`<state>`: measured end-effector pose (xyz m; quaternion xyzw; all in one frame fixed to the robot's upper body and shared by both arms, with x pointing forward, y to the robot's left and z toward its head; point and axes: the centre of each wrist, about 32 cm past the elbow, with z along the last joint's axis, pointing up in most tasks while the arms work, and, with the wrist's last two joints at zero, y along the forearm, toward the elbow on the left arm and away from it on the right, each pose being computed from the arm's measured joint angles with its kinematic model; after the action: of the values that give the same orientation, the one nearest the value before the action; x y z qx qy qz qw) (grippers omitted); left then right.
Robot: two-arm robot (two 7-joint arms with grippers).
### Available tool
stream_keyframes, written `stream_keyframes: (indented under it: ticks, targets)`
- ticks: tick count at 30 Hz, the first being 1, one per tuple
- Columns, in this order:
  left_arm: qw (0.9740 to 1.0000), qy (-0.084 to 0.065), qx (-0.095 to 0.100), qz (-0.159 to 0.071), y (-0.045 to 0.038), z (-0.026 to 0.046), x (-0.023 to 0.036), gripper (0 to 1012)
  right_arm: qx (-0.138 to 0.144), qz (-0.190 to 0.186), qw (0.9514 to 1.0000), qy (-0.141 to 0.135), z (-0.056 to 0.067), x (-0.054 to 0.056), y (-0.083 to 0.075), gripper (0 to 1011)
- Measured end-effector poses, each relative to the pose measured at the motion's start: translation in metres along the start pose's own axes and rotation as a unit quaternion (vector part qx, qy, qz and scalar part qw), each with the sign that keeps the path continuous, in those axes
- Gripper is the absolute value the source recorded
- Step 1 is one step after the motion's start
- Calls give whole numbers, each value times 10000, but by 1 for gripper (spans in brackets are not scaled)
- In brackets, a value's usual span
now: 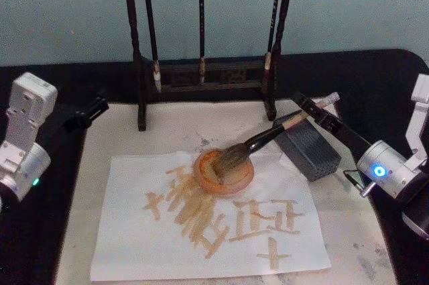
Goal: Pick up the brush from the inkstone, write on the paper, then place the brush back to its original position.
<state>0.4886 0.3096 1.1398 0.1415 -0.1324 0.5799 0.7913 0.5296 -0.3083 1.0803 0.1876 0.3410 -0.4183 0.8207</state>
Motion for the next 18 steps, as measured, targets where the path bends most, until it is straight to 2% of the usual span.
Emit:
stream_keyframes:
  ticks: [4, 5, 10, 18]
  targets:
    - [10000, 0, 0, 0, 0, 0, 0, 1002, 14, -61, 10000, 62, 1, 28, -32, 869]
    - [10000, 0, 0, 0, 0, 0, 0, 1002, 14, -61, 10000, 62, 1, 28, -32, 869]
    - [10000, -1, 0, 0, 0, 0, 0, 1002, 27, -158, 9999, 64, 10, 50, -74, 999]
    - [10000, 0, 0, 0, 0, 0, 0, 1000, 11, -313, 9995, -27, 30, 40, -129, 1001]
